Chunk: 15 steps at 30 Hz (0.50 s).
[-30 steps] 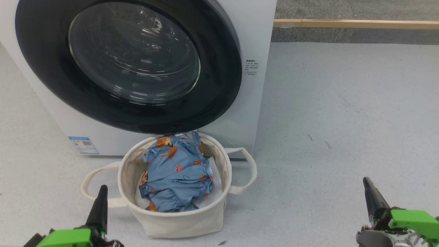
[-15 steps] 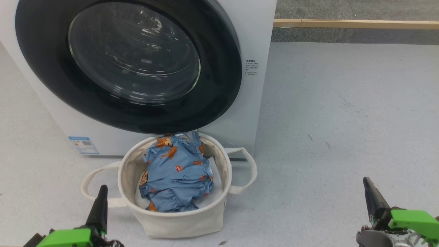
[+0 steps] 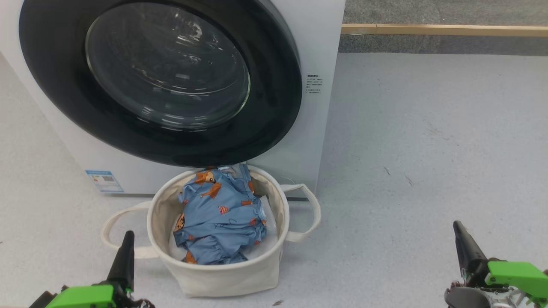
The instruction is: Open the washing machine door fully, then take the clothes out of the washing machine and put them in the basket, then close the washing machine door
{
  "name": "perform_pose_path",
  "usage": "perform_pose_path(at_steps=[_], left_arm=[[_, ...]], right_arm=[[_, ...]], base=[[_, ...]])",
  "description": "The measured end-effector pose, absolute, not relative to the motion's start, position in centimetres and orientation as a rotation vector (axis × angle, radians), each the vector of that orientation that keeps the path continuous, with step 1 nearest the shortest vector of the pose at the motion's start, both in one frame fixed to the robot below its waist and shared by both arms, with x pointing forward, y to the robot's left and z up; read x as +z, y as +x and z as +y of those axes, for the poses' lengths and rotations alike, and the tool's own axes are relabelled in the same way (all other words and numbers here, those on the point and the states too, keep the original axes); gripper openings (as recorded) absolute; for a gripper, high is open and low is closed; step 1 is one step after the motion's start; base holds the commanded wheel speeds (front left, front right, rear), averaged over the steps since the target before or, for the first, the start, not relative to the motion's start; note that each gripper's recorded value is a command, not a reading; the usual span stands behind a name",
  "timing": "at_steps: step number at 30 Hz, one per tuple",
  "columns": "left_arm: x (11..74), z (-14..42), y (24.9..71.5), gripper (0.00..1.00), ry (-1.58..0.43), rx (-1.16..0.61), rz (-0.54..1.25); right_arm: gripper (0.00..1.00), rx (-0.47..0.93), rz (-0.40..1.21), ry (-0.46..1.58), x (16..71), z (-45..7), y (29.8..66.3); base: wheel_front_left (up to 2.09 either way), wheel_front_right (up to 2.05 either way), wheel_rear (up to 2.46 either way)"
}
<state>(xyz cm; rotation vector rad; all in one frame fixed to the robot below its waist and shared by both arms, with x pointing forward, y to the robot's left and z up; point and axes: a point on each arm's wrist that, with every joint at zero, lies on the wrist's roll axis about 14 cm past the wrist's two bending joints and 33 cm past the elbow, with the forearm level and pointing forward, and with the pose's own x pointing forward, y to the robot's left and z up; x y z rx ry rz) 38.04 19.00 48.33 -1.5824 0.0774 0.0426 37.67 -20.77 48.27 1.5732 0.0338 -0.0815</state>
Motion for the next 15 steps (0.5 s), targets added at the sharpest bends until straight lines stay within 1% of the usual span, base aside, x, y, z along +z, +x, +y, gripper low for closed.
perform_pose_path(at_steps=[15], left_arm=[[48.32,18.98,38.04,0.0,-1.584,0.043,0.077]], right_arm=[[0.0,-0.081,0.034,1.573,48.27,-20.77,37.67]], base=[[0.0,0.0,0.0]])
